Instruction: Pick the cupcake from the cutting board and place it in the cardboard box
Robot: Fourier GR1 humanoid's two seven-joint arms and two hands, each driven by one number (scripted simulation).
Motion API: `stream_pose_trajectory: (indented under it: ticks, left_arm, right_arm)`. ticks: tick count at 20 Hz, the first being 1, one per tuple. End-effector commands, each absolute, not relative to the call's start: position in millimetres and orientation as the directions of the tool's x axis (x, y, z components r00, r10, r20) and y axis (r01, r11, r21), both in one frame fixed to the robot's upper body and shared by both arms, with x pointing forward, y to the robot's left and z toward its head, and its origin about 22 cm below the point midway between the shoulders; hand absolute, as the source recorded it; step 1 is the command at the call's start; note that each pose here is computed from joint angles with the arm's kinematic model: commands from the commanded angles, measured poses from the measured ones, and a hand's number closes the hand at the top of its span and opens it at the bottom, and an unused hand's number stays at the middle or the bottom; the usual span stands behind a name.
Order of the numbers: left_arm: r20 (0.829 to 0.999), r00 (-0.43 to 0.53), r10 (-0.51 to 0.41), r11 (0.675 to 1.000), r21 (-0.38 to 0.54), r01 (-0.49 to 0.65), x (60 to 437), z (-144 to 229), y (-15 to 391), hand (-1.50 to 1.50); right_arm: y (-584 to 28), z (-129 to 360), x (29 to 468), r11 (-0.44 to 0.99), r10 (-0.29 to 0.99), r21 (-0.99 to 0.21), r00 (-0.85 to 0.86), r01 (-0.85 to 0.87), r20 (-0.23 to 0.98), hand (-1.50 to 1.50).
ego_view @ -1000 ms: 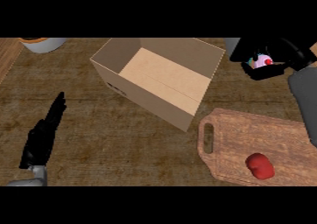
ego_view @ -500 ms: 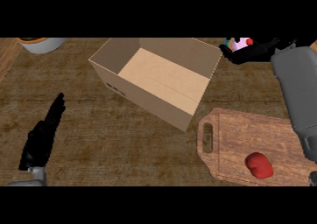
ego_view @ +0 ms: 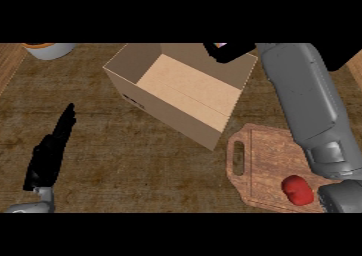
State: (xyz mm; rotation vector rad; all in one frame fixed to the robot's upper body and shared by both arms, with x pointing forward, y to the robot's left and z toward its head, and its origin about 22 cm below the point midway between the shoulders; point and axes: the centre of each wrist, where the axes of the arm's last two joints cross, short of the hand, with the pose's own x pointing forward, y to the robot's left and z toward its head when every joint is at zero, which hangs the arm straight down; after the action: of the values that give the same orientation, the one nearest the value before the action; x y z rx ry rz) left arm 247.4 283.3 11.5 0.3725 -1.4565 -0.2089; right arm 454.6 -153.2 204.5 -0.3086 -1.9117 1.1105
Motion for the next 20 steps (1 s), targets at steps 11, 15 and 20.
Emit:
stream_pose_trajectory:
  ticks: [11,15,20]
  left_arm:
    - [0.923,0.093,-0.373,0.923,0.38,-0.066,238,18,291,0.0]
    - [0.928,0.079,-0.364,0.929,0.368,-0.043,246,17,275,0.0]
    - [0.921,0.071,-0.383,0.921,0.387,-0.045,257,14,278,0.0]
  right_arm:
    - [-73,143,456,0.421,0.706,-0.853,-0.48,-0.308,0.522,1.5]
    - [-69,126,455,0.472,0.721,-0.819,-0.391,-0.326,0.572,-1.5]
    - [-72,112,454,0.531,0.677,-0.782,-0.393,-0.326,0.623,-1.5]
